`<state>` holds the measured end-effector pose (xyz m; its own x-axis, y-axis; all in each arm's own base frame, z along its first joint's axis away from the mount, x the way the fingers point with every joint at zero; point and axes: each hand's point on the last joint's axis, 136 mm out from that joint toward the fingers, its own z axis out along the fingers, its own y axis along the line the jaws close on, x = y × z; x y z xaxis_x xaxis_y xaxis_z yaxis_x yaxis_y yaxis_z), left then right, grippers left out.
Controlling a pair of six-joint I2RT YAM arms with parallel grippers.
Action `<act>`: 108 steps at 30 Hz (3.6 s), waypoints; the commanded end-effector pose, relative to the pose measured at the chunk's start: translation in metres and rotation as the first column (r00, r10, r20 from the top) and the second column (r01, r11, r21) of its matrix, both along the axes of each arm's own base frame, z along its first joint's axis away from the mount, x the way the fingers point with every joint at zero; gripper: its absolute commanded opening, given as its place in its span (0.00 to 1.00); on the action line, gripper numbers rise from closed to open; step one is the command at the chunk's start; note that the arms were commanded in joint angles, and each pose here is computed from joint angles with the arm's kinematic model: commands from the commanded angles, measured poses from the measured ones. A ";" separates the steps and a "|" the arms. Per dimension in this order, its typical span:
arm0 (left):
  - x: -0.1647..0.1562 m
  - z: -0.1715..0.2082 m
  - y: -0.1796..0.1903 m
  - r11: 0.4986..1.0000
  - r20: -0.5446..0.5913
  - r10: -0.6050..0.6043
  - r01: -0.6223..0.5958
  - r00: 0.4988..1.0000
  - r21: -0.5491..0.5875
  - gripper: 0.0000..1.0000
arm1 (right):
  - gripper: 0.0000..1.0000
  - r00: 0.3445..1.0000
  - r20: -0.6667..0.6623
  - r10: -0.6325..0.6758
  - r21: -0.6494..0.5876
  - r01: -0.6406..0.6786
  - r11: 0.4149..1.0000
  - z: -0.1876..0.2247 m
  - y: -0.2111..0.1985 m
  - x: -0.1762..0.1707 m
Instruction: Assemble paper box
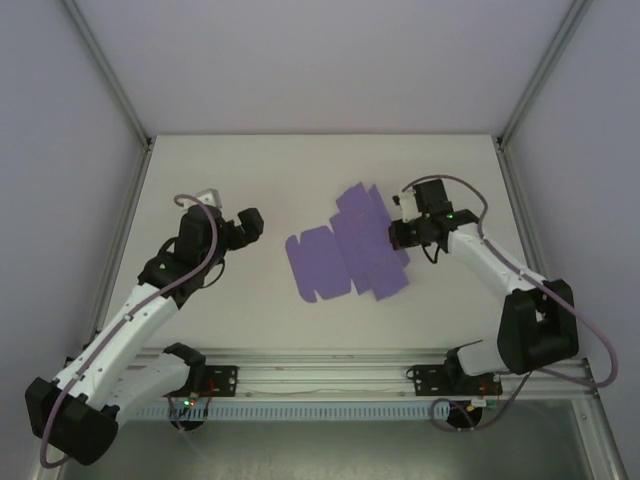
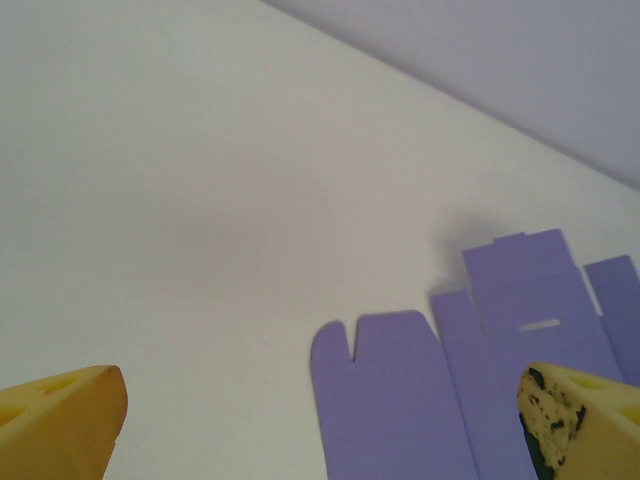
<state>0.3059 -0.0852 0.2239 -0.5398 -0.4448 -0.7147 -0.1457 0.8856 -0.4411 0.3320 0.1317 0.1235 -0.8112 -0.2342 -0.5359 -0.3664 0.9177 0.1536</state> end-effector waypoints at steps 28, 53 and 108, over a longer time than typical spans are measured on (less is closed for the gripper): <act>0.087 -0.014 -0.119 0.862 -0.124 -0.459 0.407 0.880 -0.302 0.96 | 0.00 0.399 0.439 0.805 -0.784 -0.268 0.560 -0.006 0.127 0.024; 0.070 -0.093 -0.146 0.849 -0.483 -0.529 0.452 0.698 -0.276 0.80 | 0.00 0.410 0.473 0.779 -0.780 -0.216 0.587 -0.005 0.123 0.028; 0.051 -0.063 -0.091 0.949 -0.330 -0.307 0.261 0.893 -0.177 0.77 | 0.00 0.470 0.565 0.678 -0.712 -0.136 0.689 0.000 0.107 0.024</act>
<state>0.3656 -0.2280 0.1594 -0.9082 -0.3155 -0.2749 -0.0397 0.7189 -0.6939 0.3588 0.2484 0.1200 0.1518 -0.8562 -0.4938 -0.4455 0.3867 -0.8075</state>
